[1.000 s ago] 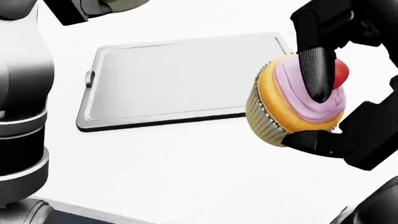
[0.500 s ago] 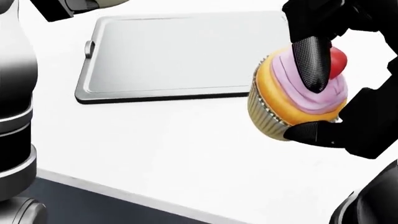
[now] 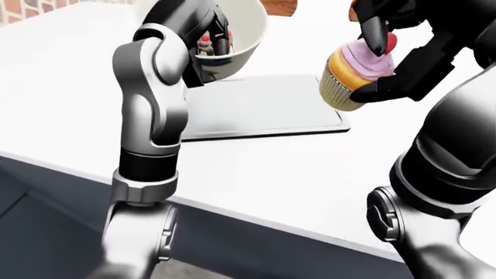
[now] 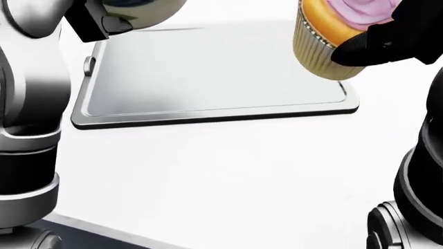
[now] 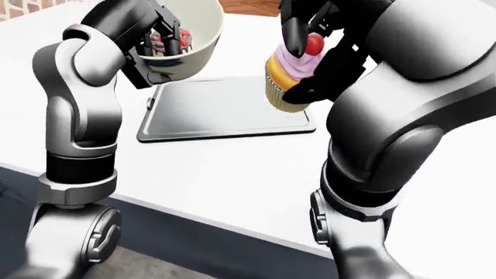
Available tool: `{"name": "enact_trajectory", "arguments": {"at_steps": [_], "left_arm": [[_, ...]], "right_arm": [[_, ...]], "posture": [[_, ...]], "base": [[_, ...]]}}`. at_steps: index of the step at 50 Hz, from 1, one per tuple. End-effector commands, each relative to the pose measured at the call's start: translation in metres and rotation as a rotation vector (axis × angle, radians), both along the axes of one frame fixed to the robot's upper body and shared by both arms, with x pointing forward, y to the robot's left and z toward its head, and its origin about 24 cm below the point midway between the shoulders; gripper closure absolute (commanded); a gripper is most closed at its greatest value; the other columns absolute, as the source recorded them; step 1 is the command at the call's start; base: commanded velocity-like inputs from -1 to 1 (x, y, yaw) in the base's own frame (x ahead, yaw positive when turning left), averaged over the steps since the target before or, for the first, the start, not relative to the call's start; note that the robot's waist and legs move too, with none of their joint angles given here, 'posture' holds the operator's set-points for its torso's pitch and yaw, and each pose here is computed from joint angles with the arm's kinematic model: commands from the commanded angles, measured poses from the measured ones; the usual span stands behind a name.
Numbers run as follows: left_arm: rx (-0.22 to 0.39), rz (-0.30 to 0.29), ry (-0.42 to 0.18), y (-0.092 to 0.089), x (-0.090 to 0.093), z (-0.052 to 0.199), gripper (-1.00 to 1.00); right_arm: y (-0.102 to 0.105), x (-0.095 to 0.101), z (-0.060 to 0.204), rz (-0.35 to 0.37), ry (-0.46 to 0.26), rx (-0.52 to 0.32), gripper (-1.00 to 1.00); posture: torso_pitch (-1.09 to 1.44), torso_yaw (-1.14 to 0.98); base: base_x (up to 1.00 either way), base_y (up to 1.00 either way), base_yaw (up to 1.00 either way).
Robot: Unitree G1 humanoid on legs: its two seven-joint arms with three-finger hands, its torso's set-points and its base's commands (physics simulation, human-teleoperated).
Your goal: Pick up the bowl with cake and place it on the tray. Pick up the cupcake and place it on the tray.
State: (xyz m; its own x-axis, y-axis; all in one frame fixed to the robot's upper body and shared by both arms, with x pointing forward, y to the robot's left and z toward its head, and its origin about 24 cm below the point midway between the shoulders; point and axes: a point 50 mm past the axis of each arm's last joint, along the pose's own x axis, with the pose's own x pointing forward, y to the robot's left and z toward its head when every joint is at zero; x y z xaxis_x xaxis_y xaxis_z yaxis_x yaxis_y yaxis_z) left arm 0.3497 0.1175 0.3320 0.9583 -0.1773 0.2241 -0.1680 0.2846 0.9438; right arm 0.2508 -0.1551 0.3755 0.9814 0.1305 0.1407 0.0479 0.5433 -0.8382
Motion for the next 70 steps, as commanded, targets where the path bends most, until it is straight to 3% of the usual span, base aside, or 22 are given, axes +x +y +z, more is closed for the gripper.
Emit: {"name": "enact_trajectory", "arguments": {"at_steps": [1, 9, 26, 52, 56, 57, 60, 63, 65, 70], "left_arm": [[-0.004, -0.003, -0.158, -0.002, -0.013, 0.027, 1.0], [0.019, -0.008, -0.132, -0.006, -0.004, 0.017, 1.0], [0.046, -0.041, -0.048, -0.014, -0.006, -0.001, 1.0], [0.06, -0.059, 0.013, -0.019, 0.006, -0.028, 1.0], [0.063, -0.06, 0.008, -0.019, 0.006, -0.028, 0.63], [0.063, -0.059, 0.005, -0.019, 0.006, -0.026, 0.4], [0.059, -0.056, -0.001, -0.019, 0.006, -0.024, 0.0], [0.055, -0.055, -0.007, -0.019, 0.004, -0.022, -0.07], [0.057, -0.062, -0.009, -0.02, 0.003, -0.022, -0.23], [0.06, -0.067, -0.01, -0.021, 0.002, -0.023, -0.19]], "right_arm": [[0.0, -0.006, 0.01, -0.005, -0.073, -0.002, 1.0], [-0.002, -0.001, 0.015, -0.01, -0.073, -0.004, 1.0], [-0.004, 0.002, 0.011, -0.019, -0.066, -0.002, 1.0], [-0.006, 0.001, 0.01, -0.02, -0.078, 0.004, 1.0], [-0.005, 0.002, 0.01, -0.018, -0.078, 0.001, 1.0], [-0.005, 0.001, 0.01, -0.018, -0.079, 0.001, 1.0], [-0.006, 0.003, 0.01, -0.02, -0.08, -0.001, 1.0], [-0.006, 0.003, 0.01, -0.022, -0.08, -0.003, 1.0], [-0.007, 0.002, 0.01, -0.024, -0.081, 0.0, 1.0], [-0.009, 0.001, 0.011, -0.028, -0.082, 0.001, 1.0]], "posture": [[0.0, 0.0], [0.0, 0.0], [0.0, 0.0], [0.0, 0.0], [0.0, 0.0], [0.0, 0.0], [0.0, 0.0], [0.0, 0.0], [0.0, 0.0], [0.0, 0.0]], "base": [[0.0, 0.0, 0.0], [0.0, 0.0, 0.0], [0.0, 0.0, 0.0], [0.0, 0.0, 0.0], [0.0, 0.0, 0.0], [0.0, 0.0, 0.0], [0.0, 0.0, 0.0], [0.0, 0.0, 0.0], [0.0, 0.0, 0.0], [0.0, 0.0, 0.0]]}}
